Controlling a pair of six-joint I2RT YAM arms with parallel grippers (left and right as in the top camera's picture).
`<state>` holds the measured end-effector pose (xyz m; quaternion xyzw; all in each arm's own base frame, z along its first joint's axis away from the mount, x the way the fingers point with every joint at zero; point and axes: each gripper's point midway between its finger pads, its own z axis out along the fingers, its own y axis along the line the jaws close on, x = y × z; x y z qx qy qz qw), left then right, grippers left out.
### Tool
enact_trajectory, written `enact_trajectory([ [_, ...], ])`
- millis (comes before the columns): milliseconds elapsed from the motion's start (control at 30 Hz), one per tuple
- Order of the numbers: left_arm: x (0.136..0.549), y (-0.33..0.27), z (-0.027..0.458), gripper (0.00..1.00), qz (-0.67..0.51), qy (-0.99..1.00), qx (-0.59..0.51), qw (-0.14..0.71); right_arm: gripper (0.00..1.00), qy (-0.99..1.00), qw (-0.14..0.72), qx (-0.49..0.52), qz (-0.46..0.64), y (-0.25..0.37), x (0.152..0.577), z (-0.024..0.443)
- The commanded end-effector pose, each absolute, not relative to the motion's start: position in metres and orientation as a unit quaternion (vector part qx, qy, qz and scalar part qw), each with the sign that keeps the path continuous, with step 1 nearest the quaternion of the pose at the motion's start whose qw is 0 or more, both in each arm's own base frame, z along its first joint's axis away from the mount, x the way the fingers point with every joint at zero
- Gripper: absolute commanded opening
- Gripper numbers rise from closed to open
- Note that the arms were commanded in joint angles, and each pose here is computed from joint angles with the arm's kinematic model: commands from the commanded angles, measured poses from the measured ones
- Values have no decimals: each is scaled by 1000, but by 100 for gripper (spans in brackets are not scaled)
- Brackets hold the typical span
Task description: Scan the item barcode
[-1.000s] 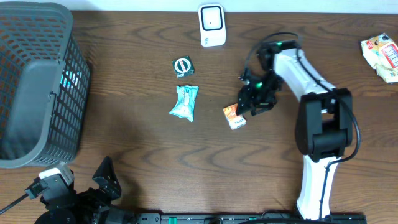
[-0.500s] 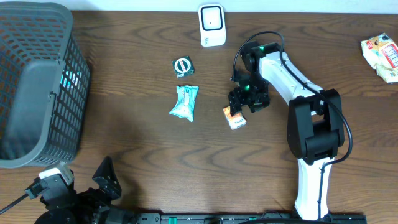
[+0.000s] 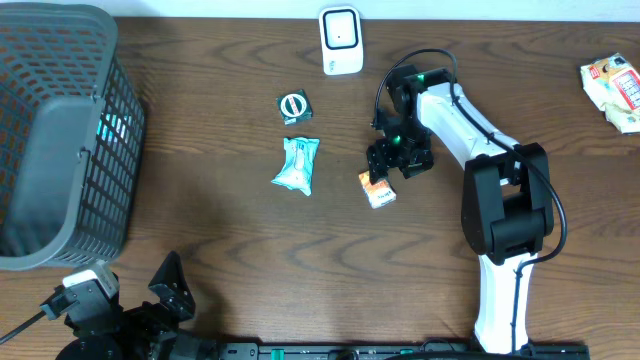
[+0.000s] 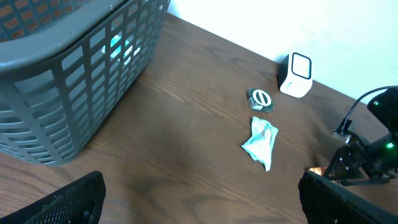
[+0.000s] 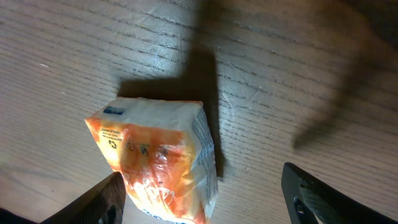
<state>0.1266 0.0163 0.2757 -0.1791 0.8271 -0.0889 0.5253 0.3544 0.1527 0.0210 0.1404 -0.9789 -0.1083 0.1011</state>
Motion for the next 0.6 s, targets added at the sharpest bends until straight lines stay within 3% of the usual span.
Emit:
enact_trajectory([
  [0,127,20,275,98,-83,825,-189,526,75,-980,88,143,-106,157,358,29],
  [333,127,20,275,98,-83,825,-189,526,81,-981,75,145,-106,158,364,28],
  [533,127,20,275,98,-83,825,-189,526,80,-986,58,148,-58,143,374,24],
  [567,127,20,275,98,-83,825,-189,526,85,-986,57,147,-58,142,374,24],
])
